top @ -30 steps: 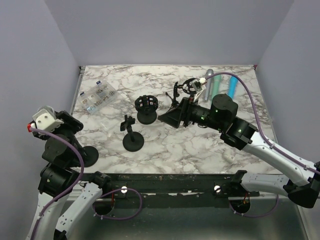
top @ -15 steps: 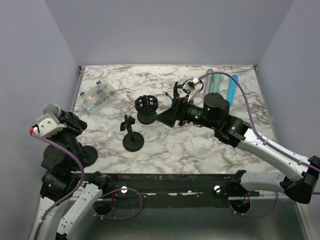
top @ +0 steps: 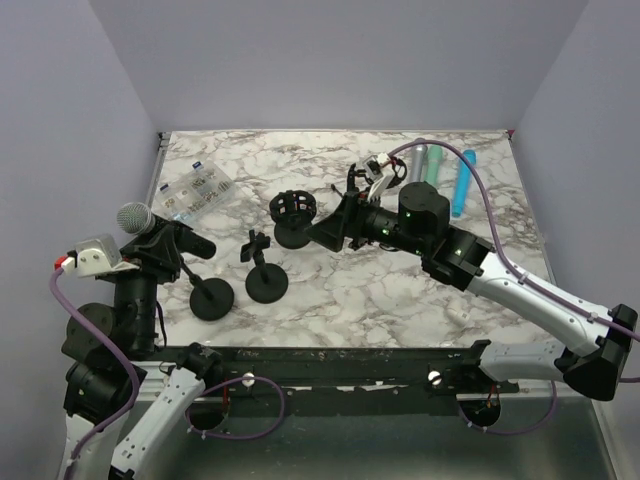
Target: Remove the microphone from the stand
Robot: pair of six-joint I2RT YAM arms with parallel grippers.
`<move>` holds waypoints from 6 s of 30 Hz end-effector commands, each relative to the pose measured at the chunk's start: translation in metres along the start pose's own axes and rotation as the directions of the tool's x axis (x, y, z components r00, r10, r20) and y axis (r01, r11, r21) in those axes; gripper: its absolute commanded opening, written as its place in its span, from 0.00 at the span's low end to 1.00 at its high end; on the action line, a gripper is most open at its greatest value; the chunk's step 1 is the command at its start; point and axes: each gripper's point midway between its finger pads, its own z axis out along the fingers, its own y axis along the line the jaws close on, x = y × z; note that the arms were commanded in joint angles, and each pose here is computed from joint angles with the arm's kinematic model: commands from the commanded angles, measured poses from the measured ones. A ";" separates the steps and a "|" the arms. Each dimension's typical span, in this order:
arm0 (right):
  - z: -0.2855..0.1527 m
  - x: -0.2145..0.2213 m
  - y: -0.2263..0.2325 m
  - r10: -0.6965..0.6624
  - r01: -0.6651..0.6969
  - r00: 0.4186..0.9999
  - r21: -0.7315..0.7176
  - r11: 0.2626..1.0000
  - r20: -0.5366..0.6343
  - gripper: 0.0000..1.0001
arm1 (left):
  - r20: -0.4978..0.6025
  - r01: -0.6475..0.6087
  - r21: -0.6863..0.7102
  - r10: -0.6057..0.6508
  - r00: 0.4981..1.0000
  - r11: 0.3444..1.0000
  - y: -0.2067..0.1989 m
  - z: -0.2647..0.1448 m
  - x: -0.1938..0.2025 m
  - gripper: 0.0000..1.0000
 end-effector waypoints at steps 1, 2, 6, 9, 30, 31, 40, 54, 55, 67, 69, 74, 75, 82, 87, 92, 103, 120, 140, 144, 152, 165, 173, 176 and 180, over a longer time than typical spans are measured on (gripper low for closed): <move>0.006 -0.001 0.007 -0.031 0.031 0.999 -0.003 1.000 -0.009 0.74 | -0.001 0.064 0.202 -0.065 0.998 0.977 -0.038 -0.010 -0.016 0.00; 0.007 0.000 0.008 -0.034 0.034 0.999 -0.006 0.999 -0.011 0.74 | -0.007 0.065 0.220 -0.065 0.998 0.973 -0.040 -0.011 -0.013 0.00; 0.013 0.005 0.012 -0.046 0.046 0.999 -0.015 0.999 -0.029 0.74 | -0.034 0.068 0.280 -0.061 0.998 0.957 -0.048 -0.017 -0.002 0.00; 0.018 0.011 0.014 -0.052 0.051 0.998 -0.017 0.999 -0.047 0.74 | -0.076 0.067 0.345 -0.043 0.996 0.936 -0.058 -0.023 0.008 0.00; 0.044 0.044 0.084 -0.431 0.419 0.902 -0.182 0.889 -0.025 0.89 | -0.226 0.168 0.515 -0.056 0.972 0.841 -0.090 -0.049 0.032 0.11; 0.047 0.044 0.088 -0.444 0.434 0.896 -0.188 0.881 -0.014 0.89 | -0.228 0.169 0.518 -0.055 0.972 0.838 -0.090 -0.050 0.032 0.18; 0.073 0.036 0.115 -0.542 0.540 0.840 -0.129 0.832 0.023 0.89 | -0.205 0.150 0.468 -0.058 0.977 0.871 -0.073 -0.060 0.022 0.70; 0.125 0.041 0.130 -0.587 0.587 0.809 0.010 0.809 -0.006 0.75 | 0.007 0.145 0.210 -0.149 0.989 0.967 0.008 -0.099 -0.035 0.99; 0.127 0.040 0.132 -0.592 0.592 0.806 0.023 0.806 -0.003 0.75 | 0.021 0.145 0.193 -0.152 0.988 0.970 0.014 -0.102 -0.035 0.99; 0.143 0.044 0.117 -0.645 0.640 0.764 0.135 0.756 -0.010 0.53 | -0.073 0.137 0.175 -0.126 0.989 0.975 0.018 -0.101 0.003 0.99; 0.140 0.045 0.120 -0.650 0.646 0.760 0.115 0.754 -0.004 0.35 | -0.090 0.141 0.182 -0.126 0.988 0.973 0.015 -0.098 0.009 0.99; 0.126 0.039 0.130 -0.688 0.686 0.725 0.057 0.725 0.015 0.17 | -0.123 0.164 0.225 -0.139 0.983 0.961 0.003 -0.095 0.018 0.99; 0.122 0.037 0.131 -0.699 0.697 0.715 0.046 0.715 0.018 0.14 | -0.125 0.167 0.244 -0.140 0.982 0.955 -0.001 -0.095 0.018 0.99; 0.086 0.016 0.132 -0.752 0.752 0.659 -0.043 0.657 0.021 0.01 | -0.136 0.177 0.437 -0.130 0.982 0.882 -0.040 -0.100 0.012 0.99; 0.060 -0.002 0.111 -0.779 0.777 0.626 -0.108 0.621 0.023 0.00 | -0.157 0.168 0.598 -0.092 0.983 0.783 -0.080 -0.094 0.018 0.99; 0.030 -0.015 0.089 -0.817 0.813 0.573 -0.167 0.558 0.059 0.00 | -0.166 0.182 0.755 -0.085 0.983 0.630 -0.126 -0.080 0.037 0.99; 0.009 -0.036 0.026 -0.845 0.840 0.535 -0.115 0.530 0.018 0.00 | -0.098 0.092 0.887 -0.010 0.995 0.453 -0.176 -0.041 0.077 0.99; 0.010 -0.027 0.026 -0.807 0.791 0.590 -0.207 0.576 0.008 0.00 | 0.121 -0.181 0.934 0.203 0.972 0.309 -0.187 -0.009 0.151 0.99; 0.011 -0.028 0.024 -0.801 0.784 0.598 -0.199 0.588 -0.010 0.00 | 0.139 -0.184 0.951 0.187 0.972 0.249 -0.194 -0.007 0.159 0.59; 0.011 -0.027 0.024 -0.799 0.781 0.601 -0.204 0.591 -0.015 0.00 | 0.146 -0.190 0.951 0.188 0.971 0.244 -0.195 -0.007 0.158 0.50; 0.013 -0.029 0.025 -0.806 0.787 0.592 -0.202 0.582 -0.014 0.00 | 0.133 -0.176 0.966 0.219 0.967 0.191 -0.195 -0.016 0.162 0.00; 0.013 -0.029 0.020 -0.808 0.791 0.588 -0.188 0.582 -0.025 0.00 | 0.160 -0.210 0.923 0.177 0.971 0.323 -0.181 -0.011 0.150 0.44; 0.014 -0.028 0.022 -0.808 0.789 0.589 -0.197 0.582 -0.025 0.00 | 0.132 -0.180 0.925 0.161 0.978 0.334 -0.180 -0.009 0.149 0.98; 0.013 -0.028 0.022 -0.807 0.789 0.590 -0.196 0.582 -0.025 0.00 | 0.136 -0.184 0.928 0.167 0.977 0.324 -0.179 -0.009 0.150 0.96; 0.012 -0.028 0.022 -0.806 0.788 0.591 -0.194 0.584 -0.026 0.00 | 0.132 -0.178 0.932 0.164 0.978 0.315 -0.180 -0.009 0.148 0.89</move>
